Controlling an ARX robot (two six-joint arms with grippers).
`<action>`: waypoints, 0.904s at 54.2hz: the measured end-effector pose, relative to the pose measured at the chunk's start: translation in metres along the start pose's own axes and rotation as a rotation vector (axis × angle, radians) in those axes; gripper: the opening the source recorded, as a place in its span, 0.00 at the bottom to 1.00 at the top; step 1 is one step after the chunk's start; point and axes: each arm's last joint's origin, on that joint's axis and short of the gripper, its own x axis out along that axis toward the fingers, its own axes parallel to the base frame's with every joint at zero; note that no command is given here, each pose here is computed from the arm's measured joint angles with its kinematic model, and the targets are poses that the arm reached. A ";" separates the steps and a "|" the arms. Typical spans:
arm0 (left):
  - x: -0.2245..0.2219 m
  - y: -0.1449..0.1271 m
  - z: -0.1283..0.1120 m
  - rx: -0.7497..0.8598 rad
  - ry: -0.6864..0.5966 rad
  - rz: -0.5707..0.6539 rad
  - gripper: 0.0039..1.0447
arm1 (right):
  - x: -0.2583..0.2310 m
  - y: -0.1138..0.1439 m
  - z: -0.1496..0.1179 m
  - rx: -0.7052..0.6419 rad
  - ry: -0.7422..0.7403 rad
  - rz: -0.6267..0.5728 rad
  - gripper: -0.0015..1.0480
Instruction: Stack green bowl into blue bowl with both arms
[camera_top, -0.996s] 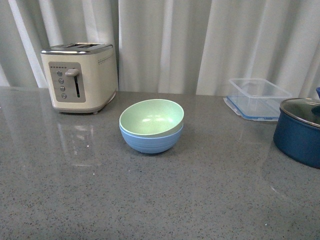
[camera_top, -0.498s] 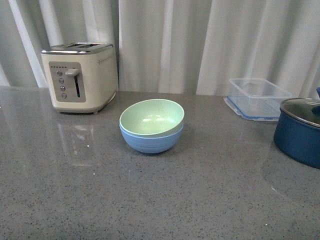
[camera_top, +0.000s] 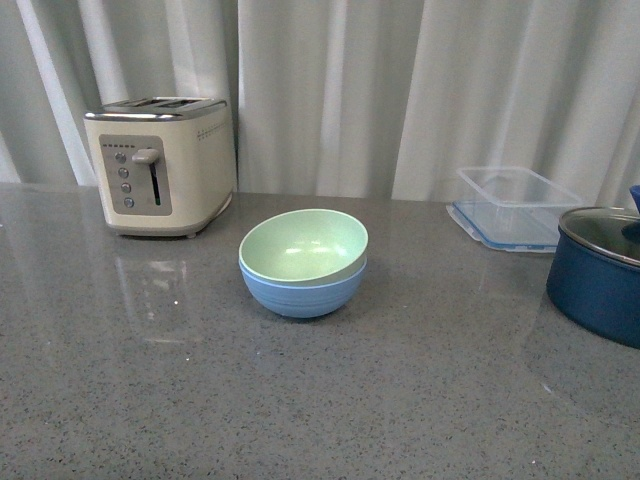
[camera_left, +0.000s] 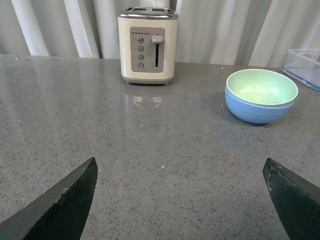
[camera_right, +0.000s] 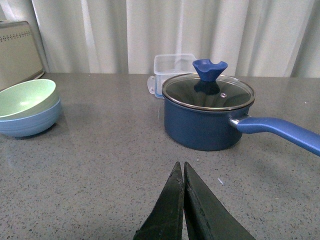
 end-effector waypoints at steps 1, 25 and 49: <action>0.000 0.000 0.000 0.000 0.000 0.000 0.94 | 0.000 0.000 0.000 0.000 -0.001 0.000 0.01; 0.000 0.000 0.000 0.000 0.000 0.000 0.94 | -0.014 0.000 -0.003 -0.001 0.006 0.003 0.04; 0.000 0.000 0.000 0.000 0.000 0.000 0.94 | -0.014 0.000 -0.003 -0.001 0.006 0.003 0.73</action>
